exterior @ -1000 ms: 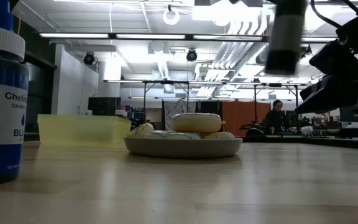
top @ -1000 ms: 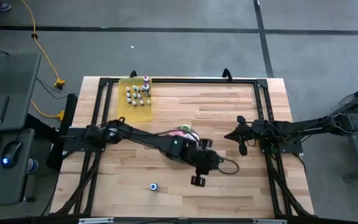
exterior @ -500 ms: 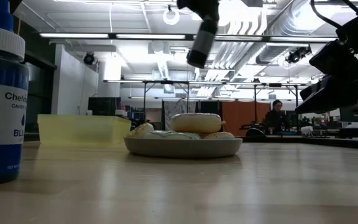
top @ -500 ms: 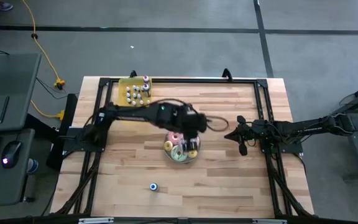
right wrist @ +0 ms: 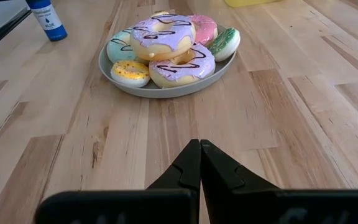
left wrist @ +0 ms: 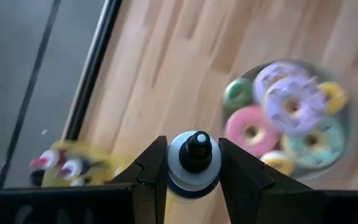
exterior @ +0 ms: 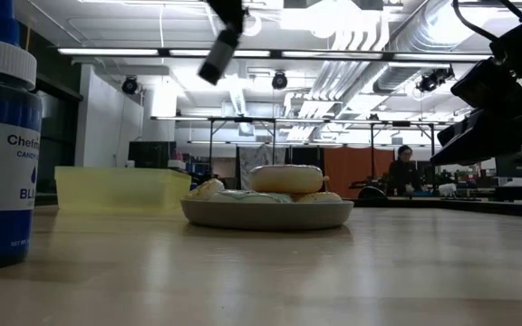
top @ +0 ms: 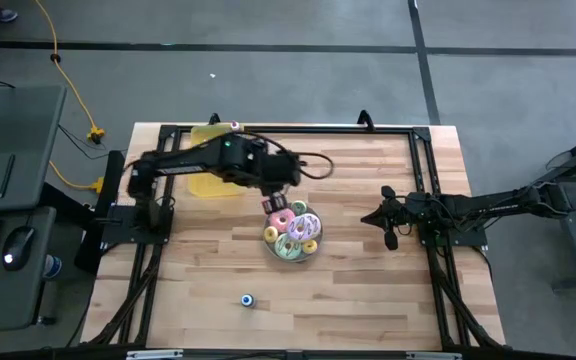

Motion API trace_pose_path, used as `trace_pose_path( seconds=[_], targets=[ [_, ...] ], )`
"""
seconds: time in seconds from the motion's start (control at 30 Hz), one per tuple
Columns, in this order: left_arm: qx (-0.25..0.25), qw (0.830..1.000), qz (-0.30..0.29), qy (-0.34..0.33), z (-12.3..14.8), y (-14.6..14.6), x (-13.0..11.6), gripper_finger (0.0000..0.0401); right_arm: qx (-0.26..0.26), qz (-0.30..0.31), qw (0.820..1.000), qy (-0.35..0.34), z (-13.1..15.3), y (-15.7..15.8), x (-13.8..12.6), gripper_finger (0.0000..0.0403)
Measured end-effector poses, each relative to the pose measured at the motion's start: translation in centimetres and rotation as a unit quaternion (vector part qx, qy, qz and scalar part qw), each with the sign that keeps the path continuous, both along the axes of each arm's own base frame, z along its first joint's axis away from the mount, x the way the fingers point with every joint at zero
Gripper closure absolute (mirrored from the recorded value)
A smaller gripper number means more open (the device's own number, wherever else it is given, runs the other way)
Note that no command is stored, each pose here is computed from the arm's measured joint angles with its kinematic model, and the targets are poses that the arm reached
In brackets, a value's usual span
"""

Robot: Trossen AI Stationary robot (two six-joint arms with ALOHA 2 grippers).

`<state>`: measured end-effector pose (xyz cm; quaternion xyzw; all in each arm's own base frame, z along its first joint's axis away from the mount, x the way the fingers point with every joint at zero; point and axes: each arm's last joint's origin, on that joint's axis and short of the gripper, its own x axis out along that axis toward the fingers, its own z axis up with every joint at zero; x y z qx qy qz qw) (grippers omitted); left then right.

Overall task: Pick & Place food coloring
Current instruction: Put the large black food coloring bottle into the yellow bin

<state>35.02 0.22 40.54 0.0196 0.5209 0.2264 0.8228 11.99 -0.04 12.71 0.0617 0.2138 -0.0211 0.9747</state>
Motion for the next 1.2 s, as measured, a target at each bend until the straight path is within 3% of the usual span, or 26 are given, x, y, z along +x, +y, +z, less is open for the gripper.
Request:
trace_pose_path(
  seconds=[0.23, 0.33, 0.47, 0.7, 0.97, 1.2],
  targets=[
    [-0.001, 0.998, 0.039, -0.04, -1.8, 1.8, -5.1, 0.0302, 0.0, 0.0, 1.0, 0.0, 0.0, 0.0, 0.0, 0.0402],
    [-0.012, 0.994, 0.086, -0.069, -3.6, 2.9, -7.5, 0.0302, 0.0, 0.0, 1.0, 0.0, 0.0, 0.0, 0.0, 0.0402],
    [-0.046, 0.971, 0.188, -0.143, -5.5, 4.4, -10.9, 0.0302, 0.0, 0.0, 1.0, 0.0, 0.0, 0.0, 0.0, 0.0402],
    [-0.05, 0.939, 0.281, -0.194, -8.2, 6.6, -15.5, 0.0302, 0.0, 0.0, 1.0, 0.0, 0.0, 0.0, 0.0, 0.0402],
    [-0.03, 0.916, 0.341, -0.211, -11.4, 8.9, -17.2, 0.0302, 0.0, 0.0, 1.0, 0.0, 0.0, 0.0, 0.0, 0.0402],
    [-0.025, 0.914, 0.325, -0.241, -14.0, 9.5, -16.6, 0.0302, 0.0, 0.0, 1.0, 0.0, 0.0, 0.0, 0.0, 0.0402]
  ],
)
